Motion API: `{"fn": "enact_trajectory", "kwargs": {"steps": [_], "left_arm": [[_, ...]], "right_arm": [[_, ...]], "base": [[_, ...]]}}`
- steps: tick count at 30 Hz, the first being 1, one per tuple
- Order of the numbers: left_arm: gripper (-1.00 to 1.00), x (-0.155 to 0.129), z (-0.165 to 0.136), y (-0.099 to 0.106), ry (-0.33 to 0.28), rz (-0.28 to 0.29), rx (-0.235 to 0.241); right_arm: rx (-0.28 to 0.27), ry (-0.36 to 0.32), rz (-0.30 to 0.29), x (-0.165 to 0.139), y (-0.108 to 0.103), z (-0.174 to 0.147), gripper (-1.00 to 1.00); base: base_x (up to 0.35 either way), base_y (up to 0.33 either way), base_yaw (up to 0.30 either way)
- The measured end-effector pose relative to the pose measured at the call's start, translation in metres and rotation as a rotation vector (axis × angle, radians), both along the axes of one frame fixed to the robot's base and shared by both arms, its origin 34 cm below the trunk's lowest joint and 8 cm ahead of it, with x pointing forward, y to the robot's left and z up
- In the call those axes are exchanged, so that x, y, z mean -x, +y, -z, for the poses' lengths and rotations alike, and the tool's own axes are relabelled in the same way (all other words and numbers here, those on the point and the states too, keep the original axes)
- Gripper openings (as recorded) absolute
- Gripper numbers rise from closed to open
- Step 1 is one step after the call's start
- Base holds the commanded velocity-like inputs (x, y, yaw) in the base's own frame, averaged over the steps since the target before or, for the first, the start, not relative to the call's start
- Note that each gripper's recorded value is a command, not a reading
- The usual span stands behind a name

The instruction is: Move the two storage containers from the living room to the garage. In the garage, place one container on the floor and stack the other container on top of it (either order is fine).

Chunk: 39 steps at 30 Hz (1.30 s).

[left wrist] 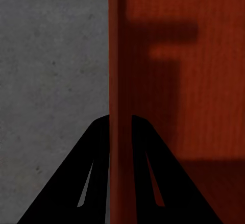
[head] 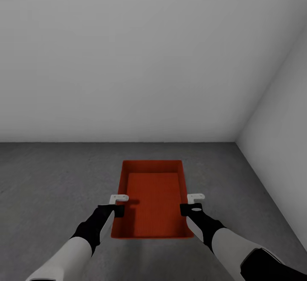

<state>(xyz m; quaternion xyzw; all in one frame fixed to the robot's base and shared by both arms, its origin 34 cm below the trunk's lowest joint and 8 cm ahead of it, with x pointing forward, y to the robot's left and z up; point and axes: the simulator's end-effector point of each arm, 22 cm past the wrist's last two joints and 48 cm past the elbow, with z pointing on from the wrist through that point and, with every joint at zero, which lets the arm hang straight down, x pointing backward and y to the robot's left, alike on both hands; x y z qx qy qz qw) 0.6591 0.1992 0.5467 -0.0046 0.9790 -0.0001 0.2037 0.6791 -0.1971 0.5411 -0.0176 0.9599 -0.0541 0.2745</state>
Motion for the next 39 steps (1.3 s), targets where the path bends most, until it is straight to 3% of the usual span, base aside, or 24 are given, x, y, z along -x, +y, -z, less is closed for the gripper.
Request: {"fn": "enact_trajectory", "kwargs": {"steps": [39], "left_arm": [[-1.0, 0.018, 0.094, 0.0, 0.043, 0.0, 0.001]], "right_arm": [[0.0, 0.043, 0.0, 0.018, 0.0, 0.095, -1.0]], "base": [[0.0, 0.0, 0.001]]}}
